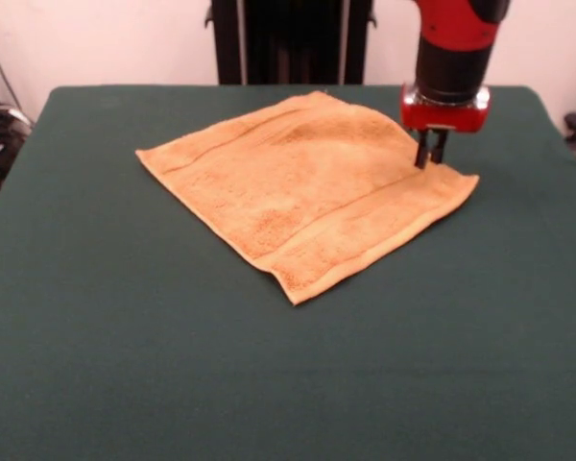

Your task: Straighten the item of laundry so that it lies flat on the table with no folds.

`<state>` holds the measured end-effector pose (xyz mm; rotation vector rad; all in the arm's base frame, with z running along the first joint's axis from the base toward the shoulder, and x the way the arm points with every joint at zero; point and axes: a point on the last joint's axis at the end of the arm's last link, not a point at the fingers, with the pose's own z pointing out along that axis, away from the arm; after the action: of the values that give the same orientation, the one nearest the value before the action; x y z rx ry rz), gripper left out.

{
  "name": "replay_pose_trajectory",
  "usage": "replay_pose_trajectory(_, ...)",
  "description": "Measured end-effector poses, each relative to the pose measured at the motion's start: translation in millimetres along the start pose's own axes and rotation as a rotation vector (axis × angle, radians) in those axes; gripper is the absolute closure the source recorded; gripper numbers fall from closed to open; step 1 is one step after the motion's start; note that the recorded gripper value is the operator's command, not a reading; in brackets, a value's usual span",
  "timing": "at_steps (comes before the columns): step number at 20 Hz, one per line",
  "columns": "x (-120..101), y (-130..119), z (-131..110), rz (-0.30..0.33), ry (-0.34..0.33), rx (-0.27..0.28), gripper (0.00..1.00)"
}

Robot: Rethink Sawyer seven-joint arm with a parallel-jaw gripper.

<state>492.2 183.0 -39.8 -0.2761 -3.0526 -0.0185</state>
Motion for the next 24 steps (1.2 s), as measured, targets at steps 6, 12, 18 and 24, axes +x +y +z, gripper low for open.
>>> replay_pose_trajectory(6,-0.8,6.4,0.7,-0.015,-0.010,0.006,0.00)
replay_pose_trajectory(12,-2.0,24.5,0.0,-0.055,-0.034,0.012,0.00)
replay_pose_trajectory(18,-6.4,18.5,-1.5,-0.048,-0.039,0.014,0.00)
replay_pose_trajectory(24,-21.9,-41.5,-15.8,0.001,-0.038,0.009,0.00)
